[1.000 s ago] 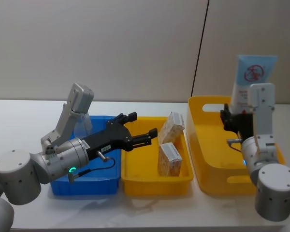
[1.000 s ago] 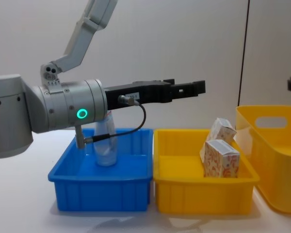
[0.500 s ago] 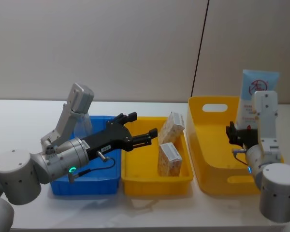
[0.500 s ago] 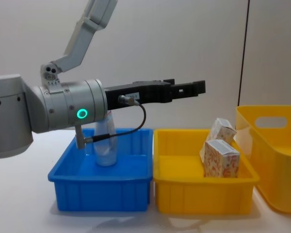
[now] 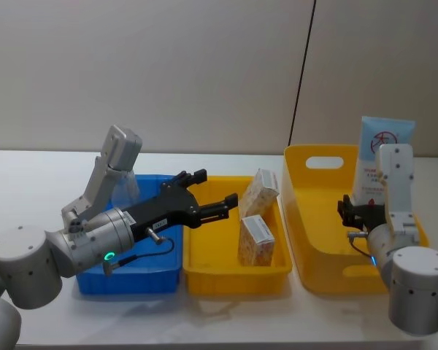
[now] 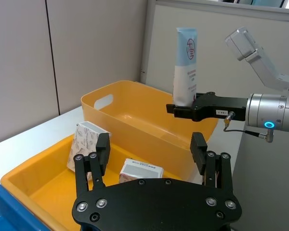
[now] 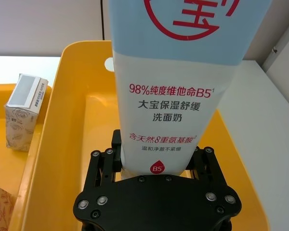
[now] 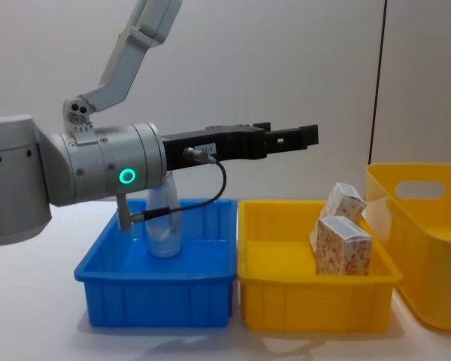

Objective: Bimanual collaborative sorting of washing and personal care products

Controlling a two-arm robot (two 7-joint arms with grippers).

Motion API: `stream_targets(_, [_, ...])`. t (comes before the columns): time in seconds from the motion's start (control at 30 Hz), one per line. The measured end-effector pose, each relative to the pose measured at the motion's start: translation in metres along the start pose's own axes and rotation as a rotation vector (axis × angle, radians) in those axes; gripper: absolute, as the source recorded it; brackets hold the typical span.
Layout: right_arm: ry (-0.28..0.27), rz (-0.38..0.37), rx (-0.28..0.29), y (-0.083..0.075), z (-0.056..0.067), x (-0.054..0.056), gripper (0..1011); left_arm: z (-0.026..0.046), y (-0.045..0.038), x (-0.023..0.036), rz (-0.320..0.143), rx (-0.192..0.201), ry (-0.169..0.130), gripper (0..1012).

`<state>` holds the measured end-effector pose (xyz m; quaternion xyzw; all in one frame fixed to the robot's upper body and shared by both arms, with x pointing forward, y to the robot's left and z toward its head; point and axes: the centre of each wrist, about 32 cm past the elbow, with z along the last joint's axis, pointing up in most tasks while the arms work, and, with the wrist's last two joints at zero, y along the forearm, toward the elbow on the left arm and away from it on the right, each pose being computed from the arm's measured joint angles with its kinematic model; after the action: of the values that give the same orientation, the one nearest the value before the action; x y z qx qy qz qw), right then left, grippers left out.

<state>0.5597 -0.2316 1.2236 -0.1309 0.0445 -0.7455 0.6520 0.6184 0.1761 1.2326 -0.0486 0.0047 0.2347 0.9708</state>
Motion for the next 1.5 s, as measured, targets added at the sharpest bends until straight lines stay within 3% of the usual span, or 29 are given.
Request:
stream_targets(0.33, [0.004,0.002,-0.019,0.0017,-0.0009,-0.0006,646,0.0,0.0,0.0,0.0,0.0,0.0,1001])
stream_targets(0.73, [0.006,0.003,-0.028,0.0024,-0.0014,-0.0008,996,0.0,0.0,0.0,0.0,0.0,0.0,1001])
stream_targets(1.27, [0.008,0.005,-0.031,0.0027,-0.0014,-0.0008,1003,0.0,0.0,0.0,0.0,0.0,0.0,1001])
stream_targets(1.5, [0.022,0.033,0.008,-0.0012,-0.0005,0.0008,1004,0.0,0.0,0.0,0.0,0.0,0.0,1001])
